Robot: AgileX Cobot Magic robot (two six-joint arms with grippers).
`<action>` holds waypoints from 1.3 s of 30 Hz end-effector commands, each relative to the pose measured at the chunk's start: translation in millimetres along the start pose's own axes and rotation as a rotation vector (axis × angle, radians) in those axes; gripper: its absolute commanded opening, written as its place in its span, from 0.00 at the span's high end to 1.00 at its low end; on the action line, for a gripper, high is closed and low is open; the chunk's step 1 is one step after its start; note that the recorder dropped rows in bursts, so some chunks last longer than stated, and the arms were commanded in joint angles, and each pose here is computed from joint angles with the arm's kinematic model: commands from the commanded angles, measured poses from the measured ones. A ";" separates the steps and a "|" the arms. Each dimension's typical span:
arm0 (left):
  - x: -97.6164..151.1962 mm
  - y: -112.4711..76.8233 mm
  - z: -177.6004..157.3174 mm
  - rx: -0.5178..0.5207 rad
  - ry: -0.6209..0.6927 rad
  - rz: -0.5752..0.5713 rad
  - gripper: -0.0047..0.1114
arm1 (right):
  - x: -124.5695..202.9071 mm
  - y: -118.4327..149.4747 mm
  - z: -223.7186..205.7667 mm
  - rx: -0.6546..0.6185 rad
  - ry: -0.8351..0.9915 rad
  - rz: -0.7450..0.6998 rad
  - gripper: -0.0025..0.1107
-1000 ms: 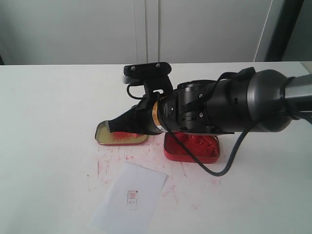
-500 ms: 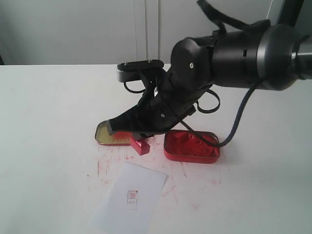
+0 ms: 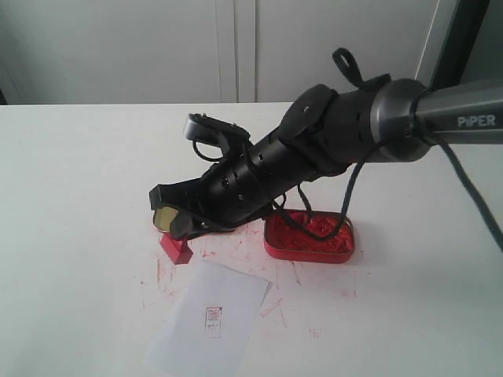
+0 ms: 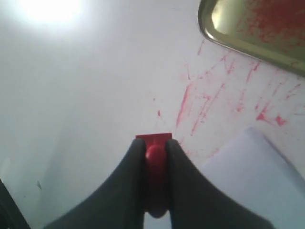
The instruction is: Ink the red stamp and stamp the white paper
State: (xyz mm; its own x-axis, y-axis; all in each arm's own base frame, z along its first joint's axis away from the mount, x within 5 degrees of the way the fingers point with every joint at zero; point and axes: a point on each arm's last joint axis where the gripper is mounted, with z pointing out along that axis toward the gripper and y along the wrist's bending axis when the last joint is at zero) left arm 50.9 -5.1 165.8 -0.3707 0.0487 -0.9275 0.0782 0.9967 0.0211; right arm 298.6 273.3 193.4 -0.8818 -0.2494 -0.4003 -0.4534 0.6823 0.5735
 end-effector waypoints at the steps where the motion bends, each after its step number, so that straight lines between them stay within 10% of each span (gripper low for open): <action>1: 1.2 0.1 0.3 -0.002 0.000 -0.003 0.96 | -4.4 -4.4 13.3 -0.073 -0.045 0.055 0.98; 39: 1.2 0.1 0.3 -0.002 0.000 -0.003 0.96 | 24.0 -12.7 71.0 0.106 -0.232 0.535 0.98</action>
State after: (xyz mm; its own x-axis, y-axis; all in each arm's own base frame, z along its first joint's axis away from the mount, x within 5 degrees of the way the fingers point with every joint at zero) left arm 50.9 -5.1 165.8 -0.3707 0.0487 -0.9275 0.0782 0.9967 0.0211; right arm 293.5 308.1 127.3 -0.9314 0.2697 -0.2446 0.0398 0.7433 0.6678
